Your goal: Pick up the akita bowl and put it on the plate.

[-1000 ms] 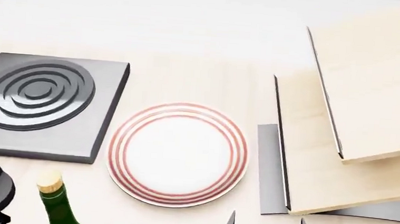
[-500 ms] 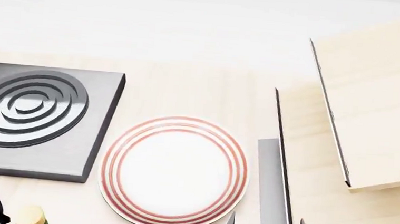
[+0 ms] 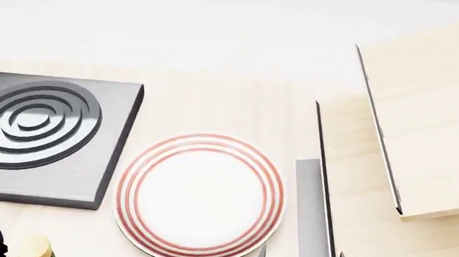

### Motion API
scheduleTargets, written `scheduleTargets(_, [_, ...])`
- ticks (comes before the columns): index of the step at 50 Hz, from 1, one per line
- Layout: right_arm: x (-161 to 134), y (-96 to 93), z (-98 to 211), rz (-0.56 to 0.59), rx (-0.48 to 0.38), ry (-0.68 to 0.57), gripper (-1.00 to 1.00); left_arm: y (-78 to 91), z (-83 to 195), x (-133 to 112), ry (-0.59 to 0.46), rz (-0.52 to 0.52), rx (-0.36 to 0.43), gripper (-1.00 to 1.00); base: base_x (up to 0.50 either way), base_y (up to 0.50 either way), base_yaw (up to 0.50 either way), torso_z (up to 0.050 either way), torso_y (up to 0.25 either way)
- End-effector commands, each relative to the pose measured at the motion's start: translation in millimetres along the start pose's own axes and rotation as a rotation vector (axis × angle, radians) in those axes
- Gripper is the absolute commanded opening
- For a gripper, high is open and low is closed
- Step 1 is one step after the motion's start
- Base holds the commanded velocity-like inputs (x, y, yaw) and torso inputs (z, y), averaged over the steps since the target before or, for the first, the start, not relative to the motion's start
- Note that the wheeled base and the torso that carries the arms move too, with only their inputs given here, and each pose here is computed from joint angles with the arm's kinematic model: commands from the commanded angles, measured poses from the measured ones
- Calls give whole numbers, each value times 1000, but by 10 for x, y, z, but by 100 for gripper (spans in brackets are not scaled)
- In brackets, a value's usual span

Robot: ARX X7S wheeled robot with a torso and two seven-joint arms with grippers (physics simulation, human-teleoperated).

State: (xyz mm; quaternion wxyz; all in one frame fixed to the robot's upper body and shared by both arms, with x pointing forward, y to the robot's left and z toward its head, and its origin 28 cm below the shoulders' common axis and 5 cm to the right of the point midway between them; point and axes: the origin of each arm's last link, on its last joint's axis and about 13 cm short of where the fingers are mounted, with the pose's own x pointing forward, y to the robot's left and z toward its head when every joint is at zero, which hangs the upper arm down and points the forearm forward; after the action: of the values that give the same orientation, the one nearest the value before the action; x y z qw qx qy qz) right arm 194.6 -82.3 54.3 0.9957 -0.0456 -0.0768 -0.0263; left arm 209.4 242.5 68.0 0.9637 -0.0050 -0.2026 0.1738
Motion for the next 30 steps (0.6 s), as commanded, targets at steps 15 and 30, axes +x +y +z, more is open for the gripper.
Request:
scheduleTargets(15, [5,66,-3,34,-12,4,100,302,507,168,-95,-32,218,100,0,0,0,0,0])
scheduleTargets(30, [15,83,-6,41,-16,7,100,762,866,233,-117,75,398,100,0,0,0,0,0])
